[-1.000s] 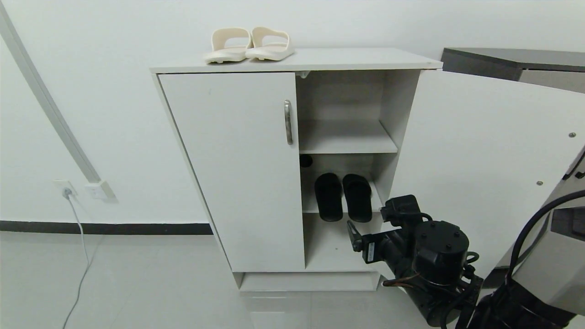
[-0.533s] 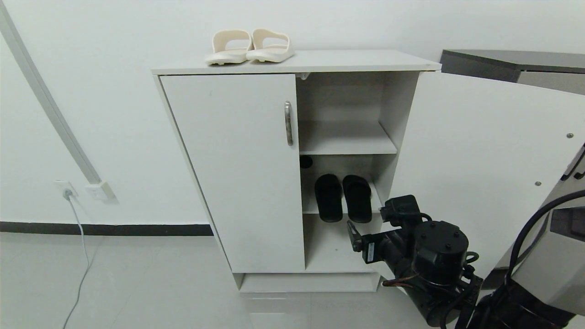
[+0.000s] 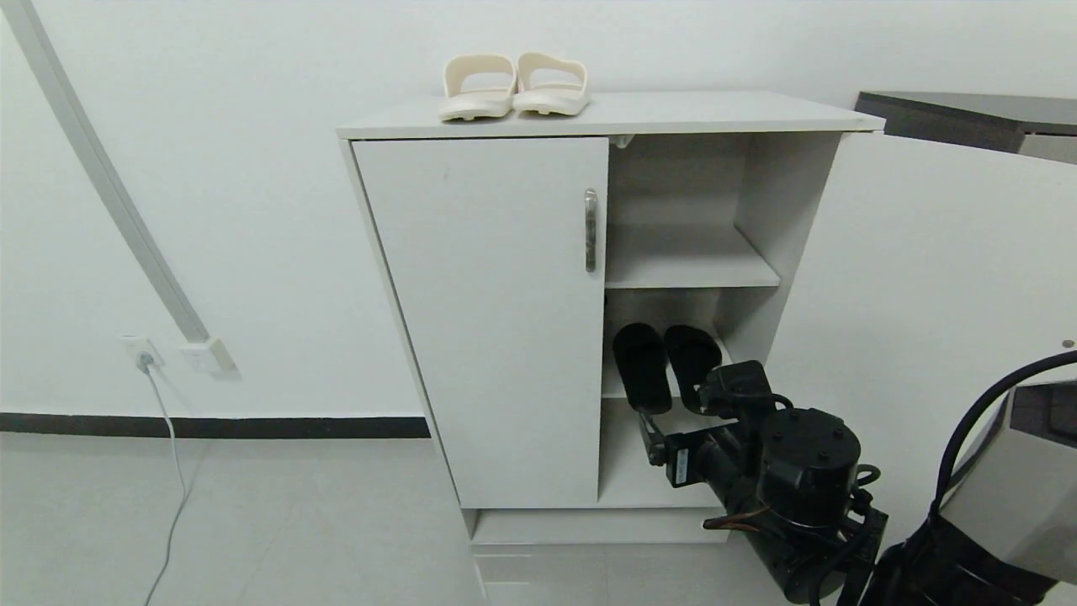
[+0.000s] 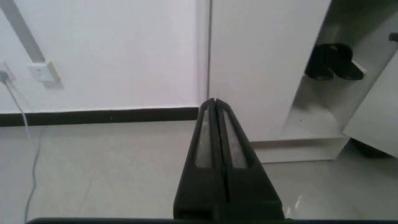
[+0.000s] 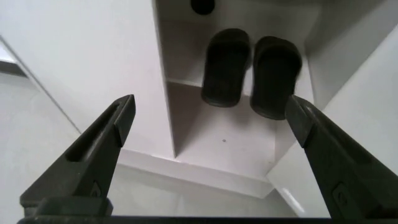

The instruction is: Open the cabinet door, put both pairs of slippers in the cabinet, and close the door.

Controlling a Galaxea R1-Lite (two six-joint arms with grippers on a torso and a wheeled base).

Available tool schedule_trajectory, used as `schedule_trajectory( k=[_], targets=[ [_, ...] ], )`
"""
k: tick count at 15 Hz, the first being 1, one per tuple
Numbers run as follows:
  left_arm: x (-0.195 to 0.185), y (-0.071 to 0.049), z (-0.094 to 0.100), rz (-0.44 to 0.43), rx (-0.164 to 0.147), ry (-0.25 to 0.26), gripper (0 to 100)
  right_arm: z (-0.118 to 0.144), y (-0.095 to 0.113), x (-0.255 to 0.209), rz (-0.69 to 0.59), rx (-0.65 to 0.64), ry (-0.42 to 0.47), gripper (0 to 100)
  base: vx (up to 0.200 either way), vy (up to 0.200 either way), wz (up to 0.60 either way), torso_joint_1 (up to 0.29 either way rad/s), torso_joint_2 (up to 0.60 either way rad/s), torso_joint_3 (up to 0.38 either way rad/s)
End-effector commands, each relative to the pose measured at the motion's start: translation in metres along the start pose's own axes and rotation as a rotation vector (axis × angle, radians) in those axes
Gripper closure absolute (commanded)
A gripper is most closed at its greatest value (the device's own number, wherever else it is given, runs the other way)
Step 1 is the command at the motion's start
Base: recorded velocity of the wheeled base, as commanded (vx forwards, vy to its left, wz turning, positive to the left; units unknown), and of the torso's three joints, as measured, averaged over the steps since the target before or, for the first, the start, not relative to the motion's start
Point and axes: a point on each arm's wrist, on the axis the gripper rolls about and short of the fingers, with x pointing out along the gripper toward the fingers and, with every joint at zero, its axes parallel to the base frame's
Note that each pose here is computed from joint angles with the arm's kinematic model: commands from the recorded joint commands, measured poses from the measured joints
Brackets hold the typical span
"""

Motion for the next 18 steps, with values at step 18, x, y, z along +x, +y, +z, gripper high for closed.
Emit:
schedule_trajectory(
  k=[18],
  targets=[
    [0.0001, 0.0001, 0.0000, 0.006, 0.000, 0.002, 100, -0.0072, -0.0015, -0.0011, 0.005, -0.015, -0.022, 0, 0.000, 0.100, 0.00, 0.003, 0.00, 0.001]
  ],
)
